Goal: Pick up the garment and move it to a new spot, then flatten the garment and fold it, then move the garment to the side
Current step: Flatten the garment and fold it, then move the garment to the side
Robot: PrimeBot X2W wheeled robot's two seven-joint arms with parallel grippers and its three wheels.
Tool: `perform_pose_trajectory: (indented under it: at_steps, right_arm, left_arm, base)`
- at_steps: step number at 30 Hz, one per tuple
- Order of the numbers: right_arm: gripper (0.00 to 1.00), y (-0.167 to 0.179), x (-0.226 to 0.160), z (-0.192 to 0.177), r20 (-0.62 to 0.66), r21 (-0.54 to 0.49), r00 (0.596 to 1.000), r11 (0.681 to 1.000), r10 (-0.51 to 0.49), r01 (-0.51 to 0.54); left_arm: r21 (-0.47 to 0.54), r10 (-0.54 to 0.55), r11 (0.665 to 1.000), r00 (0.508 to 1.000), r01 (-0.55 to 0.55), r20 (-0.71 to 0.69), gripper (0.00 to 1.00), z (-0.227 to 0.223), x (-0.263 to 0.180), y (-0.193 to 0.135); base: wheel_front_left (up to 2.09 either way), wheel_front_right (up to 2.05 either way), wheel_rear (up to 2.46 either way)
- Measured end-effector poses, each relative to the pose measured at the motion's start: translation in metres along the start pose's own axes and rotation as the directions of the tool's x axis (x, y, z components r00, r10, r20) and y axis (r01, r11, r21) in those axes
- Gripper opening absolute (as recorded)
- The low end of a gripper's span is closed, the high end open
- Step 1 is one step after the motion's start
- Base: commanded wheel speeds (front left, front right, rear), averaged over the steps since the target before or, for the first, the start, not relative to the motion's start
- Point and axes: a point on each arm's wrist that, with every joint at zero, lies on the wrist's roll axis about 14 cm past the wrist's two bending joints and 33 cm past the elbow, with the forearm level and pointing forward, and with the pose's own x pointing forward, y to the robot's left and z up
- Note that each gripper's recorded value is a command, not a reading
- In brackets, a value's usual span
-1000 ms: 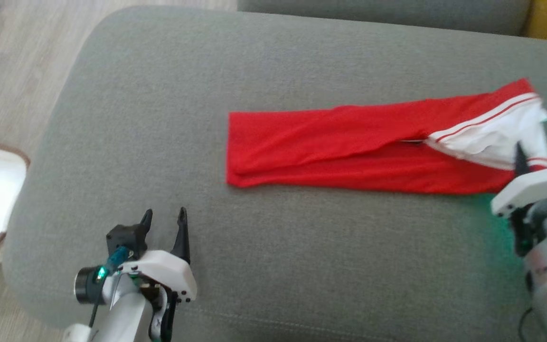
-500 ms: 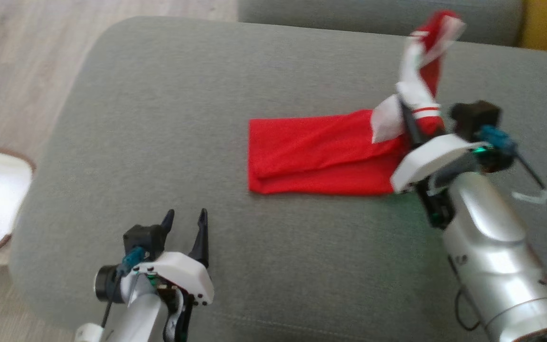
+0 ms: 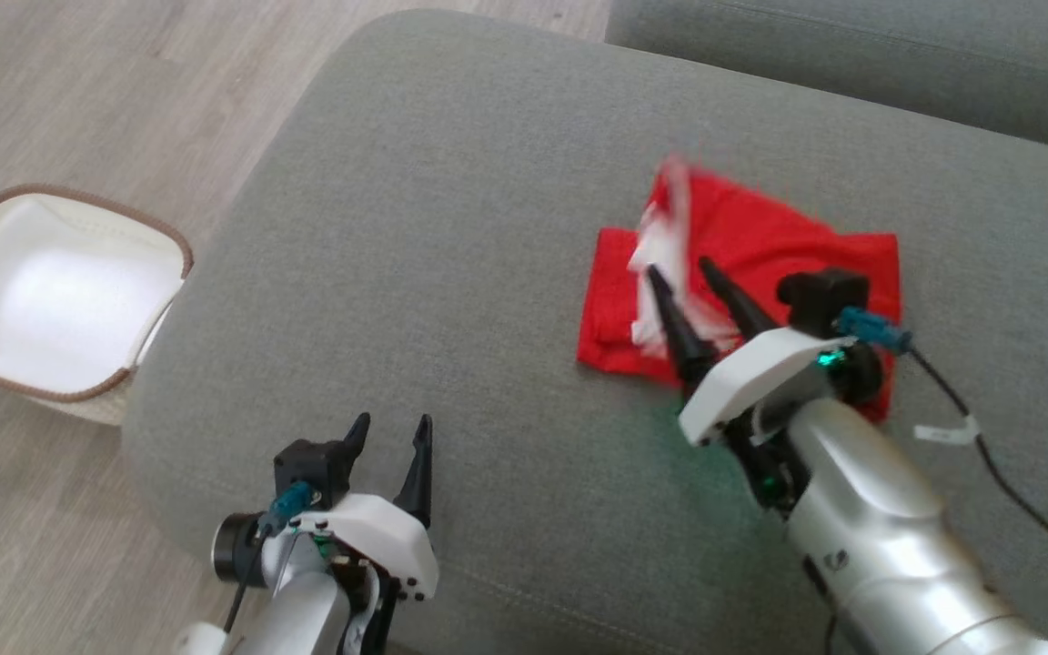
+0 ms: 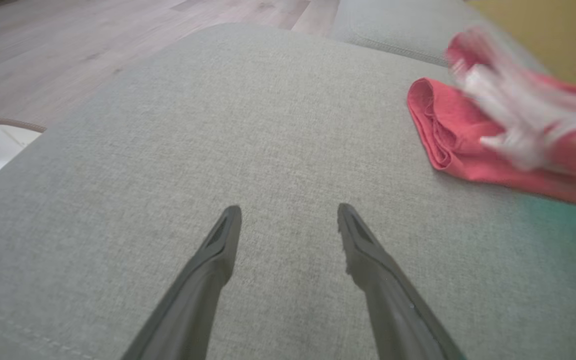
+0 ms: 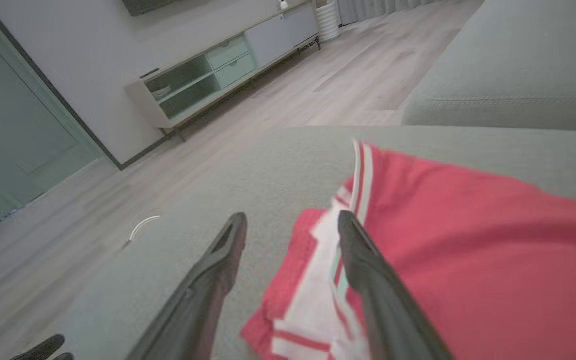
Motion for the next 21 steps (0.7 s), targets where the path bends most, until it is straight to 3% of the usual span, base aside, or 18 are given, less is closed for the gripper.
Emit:
perform_pose_trajectory:
  at_steps: [3, 8, 13, 18, 21]
  right_arm:
    - [1.00, 0.000, -0.005, 0.005, 0.040, 0.026, 0.999, 1.000, -0.011, 0.010]
    - [1.00, -0.060, -0.032, 0.018, 0.102, 0.039, 0.975, 0.980, -0.196, 0.193]
    - [1.00, -0.121, -0.081, 0.052, 0.234, 0.038, 0.893, 0.922, -0.384, 0.386]
    - [1.00, -0.155, -0.142, 0.021, 0.205, 0.017, 0.825, 0.845, -0.527, 0.535]
    - [1.00, -0.160, -0.166, 0.007, 0.186, 0.026, 0.799, 0.816, -0.572, 0.578]
  left_arm:
    - [0.006, -0.010, 1.000, 1.000, 0.010, 0.005, 1.00, 0.002, 0.004, -0.004]
    - [0.030, -0.029, 0.999, 0.999, 0.029, 0.032, 1.00, 0.012, 0.014, -0.013]
    - [0.056, -0.063, 0.997, 0.995, 0.059, 0.075, 1.00, 0.027, 0.026, -0.027]
    - [0.091, -0.085, 0.993, 0.989, 0.074, 0.123, 1.00, 0.043, 0.036, -0.039]
    - [0.099, -0.094, 0.992, 0.988, 0.082, 0.123, 1.00, 0.042, 0.035, -0.042]
  base:
    - [0.00, 0.00, 0.00]
    - [0.00, 0.00, 0.00]
    - [0.00, 0.00, 0.00]
    - [0.00, 0.00, 0.00]
    - [0.00, 0.00, 0.00]
